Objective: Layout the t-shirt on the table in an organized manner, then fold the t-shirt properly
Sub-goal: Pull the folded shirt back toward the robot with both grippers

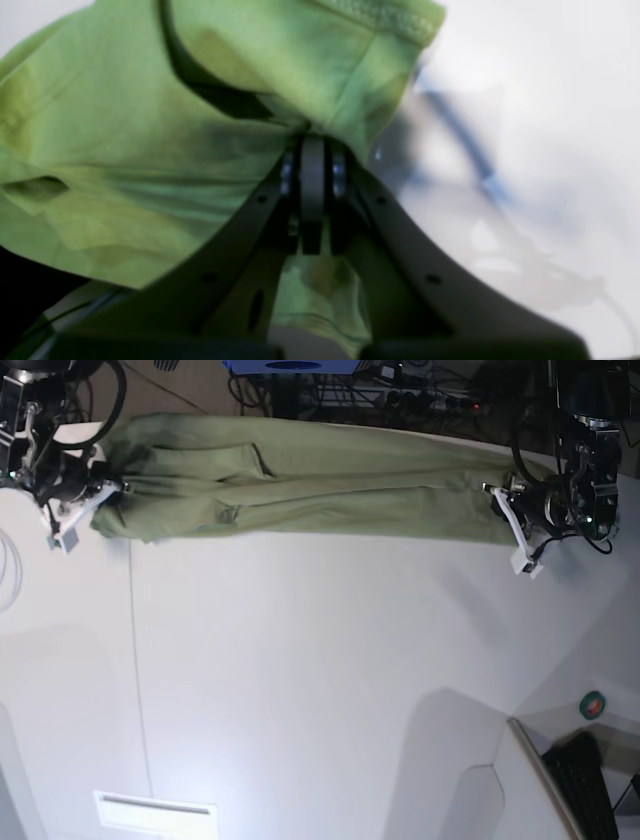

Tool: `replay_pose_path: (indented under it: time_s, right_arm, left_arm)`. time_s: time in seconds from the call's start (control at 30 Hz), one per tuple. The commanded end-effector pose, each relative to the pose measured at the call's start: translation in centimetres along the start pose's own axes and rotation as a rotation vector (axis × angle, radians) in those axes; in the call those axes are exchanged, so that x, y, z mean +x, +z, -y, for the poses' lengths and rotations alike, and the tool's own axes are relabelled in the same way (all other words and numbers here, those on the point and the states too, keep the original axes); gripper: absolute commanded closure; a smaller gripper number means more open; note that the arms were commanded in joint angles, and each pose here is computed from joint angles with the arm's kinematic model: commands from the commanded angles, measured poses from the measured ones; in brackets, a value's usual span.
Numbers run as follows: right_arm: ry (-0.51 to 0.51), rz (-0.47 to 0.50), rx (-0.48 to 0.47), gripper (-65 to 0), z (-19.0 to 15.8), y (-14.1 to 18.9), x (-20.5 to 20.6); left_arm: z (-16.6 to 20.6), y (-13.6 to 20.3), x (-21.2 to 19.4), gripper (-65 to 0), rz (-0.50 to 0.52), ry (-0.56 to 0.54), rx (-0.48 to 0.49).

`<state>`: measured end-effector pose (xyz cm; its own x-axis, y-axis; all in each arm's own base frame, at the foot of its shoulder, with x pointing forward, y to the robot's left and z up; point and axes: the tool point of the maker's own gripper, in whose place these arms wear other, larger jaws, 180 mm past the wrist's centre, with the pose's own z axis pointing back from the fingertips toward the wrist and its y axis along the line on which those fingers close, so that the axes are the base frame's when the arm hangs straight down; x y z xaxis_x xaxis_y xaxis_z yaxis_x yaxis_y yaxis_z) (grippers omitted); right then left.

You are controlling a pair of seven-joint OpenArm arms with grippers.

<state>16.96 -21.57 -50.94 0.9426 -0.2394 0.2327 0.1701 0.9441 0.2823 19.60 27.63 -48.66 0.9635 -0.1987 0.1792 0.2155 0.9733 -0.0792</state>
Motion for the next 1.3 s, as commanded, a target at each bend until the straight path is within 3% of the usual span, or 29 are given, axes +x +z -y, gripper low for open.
replay_pose_path:
  time_s: [0.0, 0.17, 0.6, 0.97, 1.27]
  right_arm:
    - [0.017, -0.025, -0.066, 0.0, 1.2, -0.3, -0.2]
    - [0.054, -0.005, -0.126, 0.0, 1.9, -1.1, 2.7]
    - [0.061, 0.057, -0.13, 0.0, 1.0, -2.1, 9.3]
    - [0.063, 0.061, -0.132, 0.0, 1.1, -1.9, 9.3]
    - [0.061, 0.069, -0.13, 0.0, 1.0, -1.9, 9.5]
  left_arm:
    - [-0.8, 0.1, 0.8, 0.0, 0.018, 0.005, 0.017]
    - [-1.8, -0.2, 3.0, 0.0, 0.048, 0.04, 0.016]
    - [-2.7, 2.2, 13.0, 0.0, 0.222, 0.069, 0.009]
    - [-2.5, 4.3, 14.9, 0.0, 0.293, 0.012, 0.036]
    - [-3.2, 3.8, 13.2, 0.0, 0.257, 0.013, 0.051]
